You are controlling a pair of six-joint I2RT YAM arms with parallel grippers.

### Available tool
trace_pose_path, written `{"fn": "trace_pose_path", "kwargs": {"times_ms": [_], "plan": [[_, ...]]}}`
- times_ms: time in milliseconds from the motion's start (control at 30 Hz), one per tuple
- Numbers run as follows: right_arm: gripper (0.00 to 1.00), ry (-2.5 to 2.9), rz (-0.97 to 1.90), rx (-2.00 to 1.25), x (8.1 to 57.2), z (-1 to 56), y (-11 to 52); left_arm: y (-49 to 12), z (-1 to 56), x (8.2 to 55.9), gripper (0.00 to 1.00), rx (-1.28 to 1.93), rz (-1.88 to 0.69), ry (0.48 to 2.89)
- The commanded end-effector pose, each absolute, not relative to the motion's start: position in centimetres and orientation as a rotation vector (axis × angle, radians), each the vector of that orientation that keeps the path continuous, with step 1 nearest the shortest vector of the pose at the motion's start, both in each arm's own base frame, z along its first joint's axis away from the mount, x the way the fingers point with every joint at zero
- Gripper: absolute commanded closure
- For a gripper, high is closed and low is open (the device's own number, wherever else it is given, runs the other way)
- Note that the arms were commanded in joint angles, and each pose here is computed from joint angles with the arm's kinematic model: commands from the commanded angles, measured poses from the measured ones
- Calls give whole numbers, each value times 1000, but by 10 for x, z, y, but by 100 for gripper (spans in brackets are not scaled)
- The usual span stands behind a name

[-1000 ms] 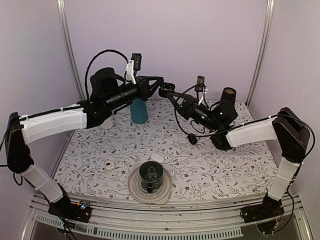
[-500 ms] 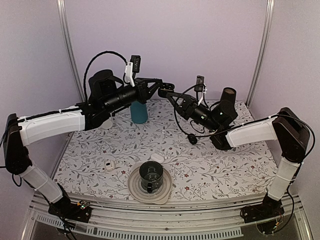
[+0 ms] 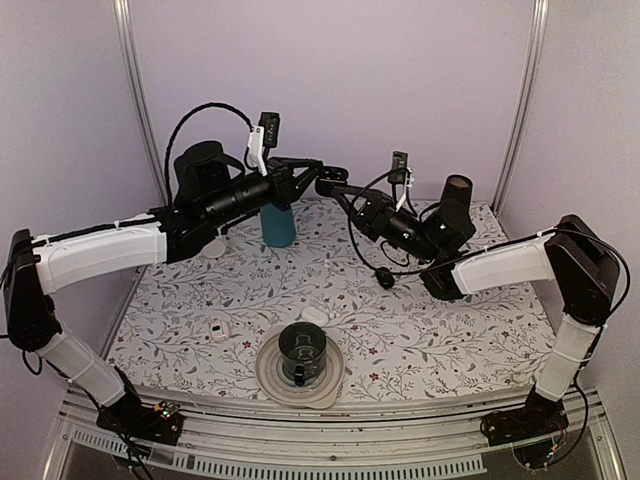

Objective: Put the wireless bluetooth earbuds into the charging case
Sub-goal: Insert the left earbud into the left side groove of the charging case, then adjust the left earbud in the left side groove of the charging case.

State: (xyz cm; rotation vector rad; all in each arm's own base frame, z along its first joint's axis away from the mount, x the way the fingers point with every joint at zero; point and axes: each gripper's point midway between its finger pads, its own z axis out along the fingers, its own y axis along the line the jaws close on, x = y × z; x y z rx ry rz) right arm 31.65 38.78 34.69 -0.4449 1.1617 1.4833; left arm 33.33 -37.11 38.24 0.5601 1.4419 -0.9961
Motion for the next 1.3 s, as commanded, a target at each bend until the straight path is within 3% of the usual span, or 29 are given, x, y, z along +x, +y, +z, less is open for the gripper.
{"fn": "trace_pose_path", "kwargs": {"times_ms": [0, 400, 733, 1267], "plan": [[97, 1048, 1465, -444, 314, 383, 375, -373, 391, 314, 87, 611, -1024, 1396], [98, 1024, 1480, -487, 307, 389, 376, -374, 393, 313, 86, 604, -1028, 1388], [98, 1041, 1457, -534, 303, 385, 379, -364, 405, 317, 62, 557, -991, 1382], [98, 1070, 1362, -581, 305, 375, 380, -349, 428, 305, 48, 523, -1019, 1350]]}}
